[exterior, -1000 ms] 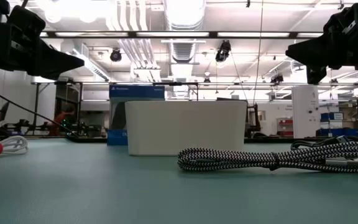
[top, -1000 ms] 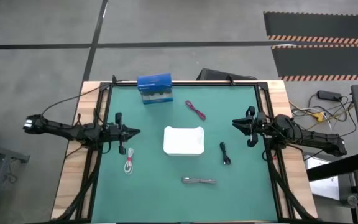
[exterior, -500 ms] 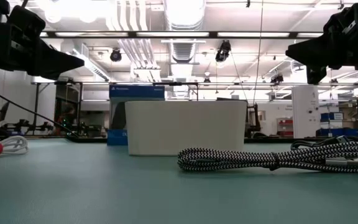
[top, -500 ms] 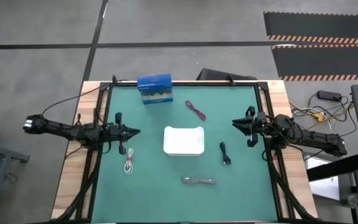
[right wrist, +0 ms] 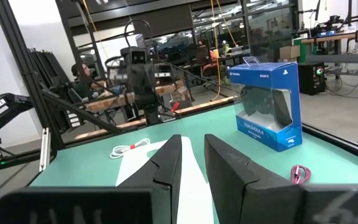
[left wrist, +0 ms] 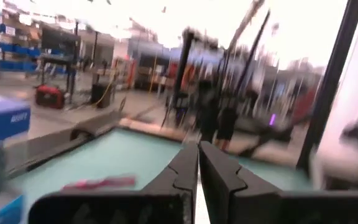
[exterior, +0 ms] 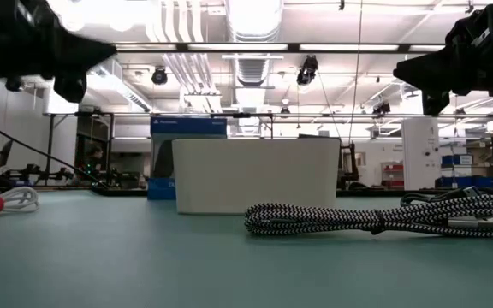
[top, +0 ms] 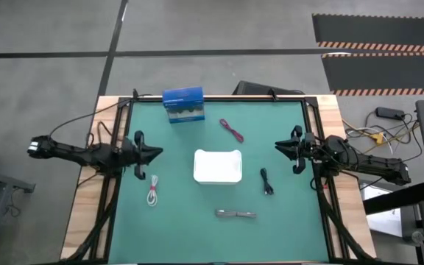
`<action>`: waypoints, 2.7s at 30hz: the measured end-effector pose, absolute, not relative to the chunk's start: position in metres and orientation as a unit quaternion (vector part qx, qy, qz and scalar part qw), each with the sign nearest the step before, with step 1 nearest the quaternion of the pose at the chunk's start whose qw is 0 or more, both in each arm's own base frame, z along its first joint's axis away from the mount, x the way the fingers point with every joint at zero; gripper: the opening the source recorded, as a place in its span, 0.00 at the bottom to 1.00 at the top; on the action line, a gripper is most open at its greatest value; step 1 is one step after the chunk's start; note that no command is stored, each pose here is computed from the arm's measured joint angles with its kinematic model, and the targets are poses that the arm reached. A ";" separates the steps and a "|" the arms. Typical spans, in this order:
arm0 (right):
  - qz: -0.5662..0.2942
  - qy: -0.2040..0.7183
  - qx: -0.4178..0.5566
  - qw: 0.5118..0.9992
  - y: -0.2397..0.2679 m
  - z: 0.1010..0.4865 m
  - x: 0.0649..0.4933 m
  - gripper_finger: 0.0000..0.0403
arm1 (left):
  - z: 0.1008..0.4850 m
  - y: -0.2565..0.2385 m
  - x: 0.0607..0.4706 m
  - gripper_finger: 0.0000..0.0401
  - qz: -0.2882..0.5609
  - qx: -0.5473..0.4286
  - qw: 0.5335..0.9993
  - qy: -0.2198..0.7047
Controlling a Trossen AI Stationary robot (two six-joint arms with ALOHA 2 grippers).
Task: Pick and place USB-C Cables
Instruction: Put the white charger cable into the white bin
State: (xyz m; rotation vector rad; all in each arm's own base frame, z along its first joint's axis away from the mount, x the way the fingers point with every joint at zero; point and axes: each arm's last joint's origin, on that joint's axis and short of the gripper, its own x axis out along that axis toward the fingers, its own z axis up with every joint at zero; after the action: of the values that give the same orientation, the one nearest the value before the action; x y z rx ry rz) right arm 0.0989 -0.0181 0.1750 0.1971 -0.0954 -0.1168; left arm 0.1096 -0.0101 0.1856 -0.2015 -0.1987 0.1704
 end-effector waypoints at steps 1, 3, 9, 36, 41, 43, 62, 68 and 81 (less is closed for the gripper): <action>-0.058 -0.052 0.098 0.992 -0.018 0.176 0.099 0.15 | 0.189 -0.010 0.109 0.00 0.083 -0.107 0.984 -0.118; -0.056 -0.065 0.110 0.990 -0.018 0.178 0.099 0.15 | 0.196 -0.010 0.107 0.00 0.078 -0.124 0.977 -0.153; -0.019 -0.119 0.124 0.985 -0.016 0.189 0.097 0.15 | 0.207 -0.010 0.104 0.00 0.040 -0.192 0.957 -0.213; -0.107 -0.216 0.027 0.970 -0.019 0.223 0.087 0.15 | 0.229 -0.016 0.151 0.00 0.154 -0.396 0.905 0.017; -0.116 -0.216 0.029 0.969 -0.019 0.223 0.087 0.15 | 0.230 -0.020 0.153 0.00 0.276 -0.457 0.805 0.257; -0.118 -0.210 0.030 0.970 -0.020 0.222 0.087 0.15 | 0.228 -0.024 0.155 0.00 0.300 -0.470 0.748 0.360; -0.119 -0.167 0.043 0.978 -0.020 0.214 0.090 0.15 | 0.180 -0.067 0.198 0.00 0.310 -0.434 0.522 0.666; -0.119 -0.168 0.043 0.978 -0.020 0.214 0.090 0.15 | 0.182 -0.066 0.197 0.02 0.319 -0.427 0.537 0.654; -0.119 -0.168 0.043 0.978 -0.020 0.214 0.090 0.15 | 0.175 -0.062 0.199 0.39 0.364 -0.400 0.563 0.625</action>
State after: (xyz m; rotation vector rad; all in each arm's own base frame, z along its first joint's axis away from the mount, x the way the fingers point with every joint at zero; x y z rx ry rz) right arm 0.0901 -0.0202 0.2140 0.0866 -0.3381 -0.2390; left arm 0.1986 -0.0623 0.1752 -0.9422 1.4725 0.8567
